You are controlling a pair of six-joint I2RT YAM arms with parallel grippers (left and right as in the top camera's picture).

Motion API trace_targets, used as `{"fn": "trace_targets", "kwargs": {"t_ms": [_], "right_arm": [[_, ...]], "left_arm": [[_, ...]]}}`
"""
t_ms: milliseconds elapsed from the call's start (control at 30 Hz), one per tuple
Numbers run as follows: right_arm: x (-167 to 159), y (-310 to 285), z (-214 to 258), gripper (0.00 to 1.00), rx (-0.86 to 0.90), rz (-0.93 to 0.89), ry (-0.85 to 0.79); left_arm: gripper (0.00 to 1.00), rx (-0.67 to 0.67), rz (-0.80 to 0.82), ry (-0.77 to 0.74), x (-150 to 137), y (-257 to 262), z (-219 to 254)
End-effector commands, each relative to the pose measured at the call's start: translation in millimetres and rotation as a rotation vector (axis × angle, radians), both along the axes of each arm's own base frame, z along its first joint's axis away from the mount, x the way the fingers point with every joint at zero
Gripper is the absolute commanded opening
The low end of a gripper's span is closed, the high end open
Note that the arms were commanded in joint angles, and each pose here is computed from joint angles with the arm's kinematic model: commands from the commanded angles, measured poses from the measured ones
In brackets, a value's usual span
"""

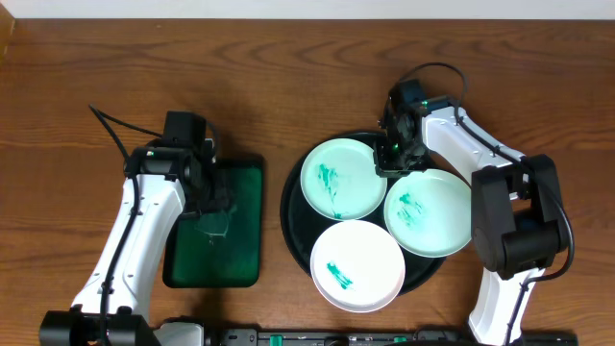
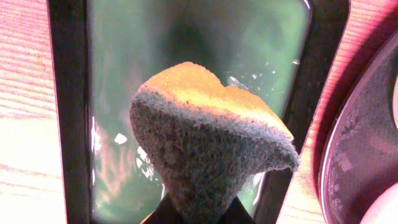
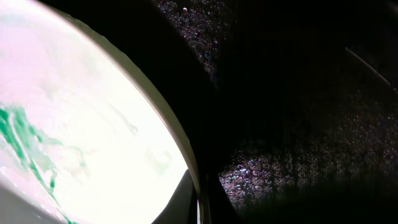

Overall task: Clean dirty plates on tray and stack at the side
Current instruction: 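Carry the sponge with the left gripper toward the held plate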

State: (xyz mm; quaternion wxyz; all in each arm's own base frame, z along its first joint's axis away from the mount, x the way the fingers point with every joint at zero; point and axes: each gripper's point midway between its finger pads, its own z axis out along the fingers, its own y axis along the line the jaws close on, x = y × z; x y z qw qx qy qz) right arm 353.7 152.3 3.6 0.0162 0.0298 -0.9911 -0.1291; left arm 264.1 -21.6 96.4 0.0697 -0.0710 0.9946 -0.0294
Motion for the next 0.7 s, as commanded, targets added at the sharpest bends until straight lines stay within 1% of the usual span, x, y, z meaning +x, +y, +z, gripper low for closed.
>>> {"fn": "trace_targets", "kwargs": {"t_ms": [0, 133, 233, 333, 467, 600, 667], "right_arm": [[-7, -3, -13, 0.01, -0.019, 0.001, 0.040], [-6, -2, -13, 0.01, -0.017, 0.009, 0.033], [-6, -1, -13, 0.01, -0.017, 0.012, 0.035], [-7, -1, -12, 0.01, -0.018, 0.012, 0.039], [-8, -2, -12, 0.01, -0.019, 0.011, 0.040], [-7, -2, -12, 0.01, -0.019, 0.011, 0.040], [-8, -1, -12, 0.01, -0.019, 0.011, 0.040]], "left_arm": [[0.07, 0.001, -0.003, -0.044, 8, 0, 3], [0.07, -0.008, -0.010, -0.187, 34, -4, 18], [0.07, -0.014, -0.016, -0.280, 43, -6, 37], [0.07, 0.014, -0.004, -0.366, 43, -2, 59], [0.07, 0.078, 0.018, -0.502, 36, 7, 97], [0.07, 0.055, 0.033, -0.588, 27, 7, 121], [0.07, 0.016, 0.016, -0.604, 25, 0, 126]]}}
